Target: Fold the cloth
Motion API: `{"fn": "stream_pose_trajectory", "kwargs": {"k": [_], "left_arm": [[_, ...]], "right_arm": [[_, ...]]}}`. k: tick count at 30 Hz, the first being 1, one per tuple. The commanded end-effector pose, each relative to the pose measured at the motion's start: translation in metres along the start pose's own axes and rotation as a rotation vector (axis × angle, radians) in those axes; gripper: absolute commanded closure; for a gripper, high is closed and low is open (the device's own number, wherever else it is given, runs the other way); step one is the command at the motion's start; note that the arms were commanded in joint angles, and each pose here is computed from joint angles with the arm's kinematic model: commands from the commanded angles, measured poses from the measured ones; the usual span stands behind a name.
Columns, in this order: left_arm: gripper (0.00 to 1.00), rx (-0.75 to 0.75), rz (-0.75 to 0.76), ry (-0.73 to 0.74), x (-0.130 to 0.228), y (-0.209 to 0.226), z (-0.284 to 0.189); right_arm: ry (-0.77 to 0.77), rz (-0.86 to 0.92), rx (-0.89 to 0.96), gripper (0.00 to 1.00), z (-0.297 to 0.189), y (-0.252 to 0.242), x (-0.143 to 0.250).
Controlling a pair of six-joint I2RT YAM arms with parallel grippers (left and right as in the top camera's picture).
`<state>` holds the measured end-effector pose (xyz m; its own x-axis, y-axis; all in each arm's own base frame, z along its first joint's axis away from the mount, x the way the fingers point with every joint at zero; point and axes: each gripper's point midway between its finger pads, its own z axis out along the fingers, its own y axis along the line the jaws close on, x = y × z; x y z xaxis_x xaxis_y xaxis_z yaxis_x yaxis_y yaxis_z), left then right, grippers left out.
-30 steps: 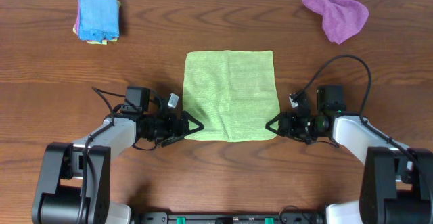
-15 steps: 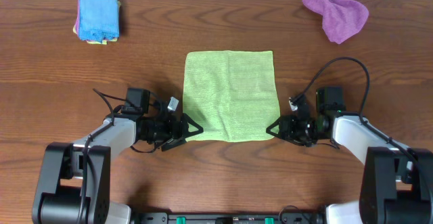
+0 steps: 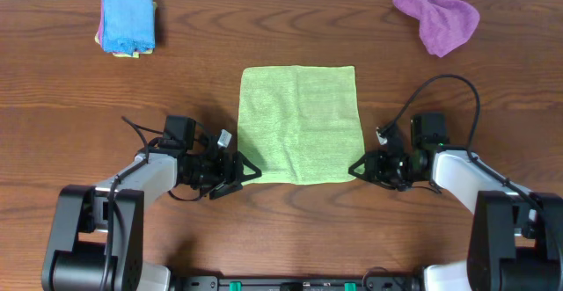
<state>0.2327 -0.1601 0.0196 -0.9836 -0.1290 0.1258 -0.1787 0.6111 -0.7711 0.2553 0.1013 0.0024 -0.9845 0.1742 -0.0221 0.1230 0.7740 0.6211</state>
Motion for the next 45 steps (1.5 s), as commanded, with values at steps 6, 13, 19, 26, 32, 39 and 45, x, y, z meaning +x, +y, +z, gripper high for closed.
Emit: {"fn": "stream_pose_trajectory", "kwargs": {"k": [6,13,19,26,32,39,45], "left_arm": [[0.67,-0.106,-0.007,-0.037,-0.006,0.026,0.004],[0.94,-0.115,-0.011,-0.061,-0.012,0.026,0.004],[0.94,-0.099,-0.045,-0.055,-0.011,0.024,0.004],[0.94,-0.011,0.006,-0.037,-0.010,0.003,0.002],[0.94,-0.031,0.164,-0.167,-0.040,-0.028,-0.022],[0.94,-0.178,0.299,-0.238,-0.061,-0.043,-0.028],[0.94,-0.277,0.341,-0.308,-0.078,-0.046,-0.033]], "right_arm": [[0.018,0.013,0.051,0.83,0.005,-0.011,0.005],[0.018,0.030,0.051,0.98,0.005,-0.011,0.005],[0.028,0.041,0.015,0.99,0.005,-0.004,0.007],[-0.009,-0.008,-0.036,0.98,-0.005,0.012,0.001],[-0.196,-0.183,-0.040,0.98,-0.047,0.053,-0.023],[-0.294,-0.303,0.091,0.98,-0.058,0.077,-0.036],[-0.307,-0.267,0.160,0.98,-0.052,0.066,-0.043]]}}
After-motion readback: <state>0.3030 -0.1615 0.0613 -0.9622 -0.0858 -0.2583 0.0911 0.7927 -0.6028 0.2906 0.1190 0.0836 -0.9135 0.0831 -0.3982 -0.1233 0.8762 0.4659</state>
